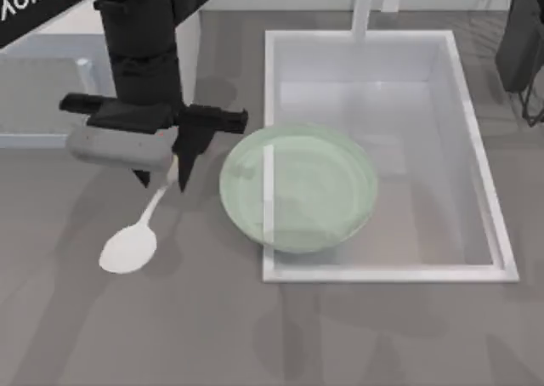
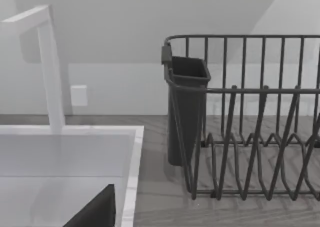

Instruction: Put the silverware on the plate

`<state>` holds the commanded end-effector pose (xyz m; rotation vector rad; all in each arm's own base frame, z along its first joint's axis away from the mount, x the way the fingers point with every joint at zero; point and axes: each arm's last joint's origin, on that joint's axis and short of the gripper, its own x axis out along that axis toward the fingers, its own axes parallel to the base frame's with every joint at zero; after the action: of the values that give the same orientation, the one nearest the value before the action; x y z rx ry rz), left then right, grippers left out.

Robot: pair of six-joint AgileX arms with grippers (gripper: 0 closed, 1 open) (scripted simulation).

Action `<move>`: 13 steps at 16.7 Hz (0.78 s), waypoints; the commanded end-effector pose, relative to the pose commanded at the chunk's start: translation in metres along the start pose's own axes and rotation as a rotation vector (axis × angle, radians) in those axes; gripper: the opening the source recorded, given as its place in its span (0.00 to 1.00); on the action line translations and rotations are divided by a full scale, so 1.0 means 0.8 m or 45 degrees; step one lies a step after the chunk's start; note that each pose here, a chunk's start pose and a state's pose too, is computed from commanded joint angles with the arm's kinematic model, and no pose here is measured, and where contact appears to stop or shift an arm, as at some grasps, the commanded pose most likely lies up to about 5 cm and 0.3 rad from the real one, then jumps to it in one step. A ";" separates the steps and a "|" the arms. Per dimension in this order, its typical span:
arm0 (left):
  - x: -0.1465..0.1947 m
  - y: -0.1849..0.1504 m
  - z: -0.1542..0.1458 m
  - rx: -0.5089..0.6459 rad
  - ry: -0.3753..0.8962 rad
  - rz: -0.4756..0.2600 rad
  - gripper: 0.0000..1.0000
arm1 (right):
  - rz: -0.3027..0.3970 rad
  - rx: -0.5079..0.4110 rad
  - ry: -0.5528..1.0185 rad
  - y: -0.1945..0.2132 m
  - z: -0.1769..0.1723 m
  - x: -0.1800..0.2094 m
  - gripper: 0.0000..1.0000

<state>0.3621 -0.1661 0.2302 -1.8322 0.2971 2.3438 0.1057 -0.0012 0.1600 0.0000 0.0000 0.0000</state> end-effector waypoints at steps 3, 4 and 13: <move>0.020 0.049 -0.040 0.606 -0.035 -0.029 0.00 | 0.000 0.000 0.000 0.000 0.000 0.000 1.00; 0.025 0.064 -0.051 0.783 -0.028 -0.042 0.00 | 0.000 0.000 0.000 0.000 0.000 0.000 1.00; 0.048 0.149 -0.106 1.677 0.175 -0.274 0.00 | 0.000 0.000 0.000 0.000 0.000 0.000 1.00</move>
<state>0.4040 -0.3029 0.1808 -1.1878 1.2034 1.2196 0.1057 -0.0012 0.1600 0.0000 0.0000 0.0000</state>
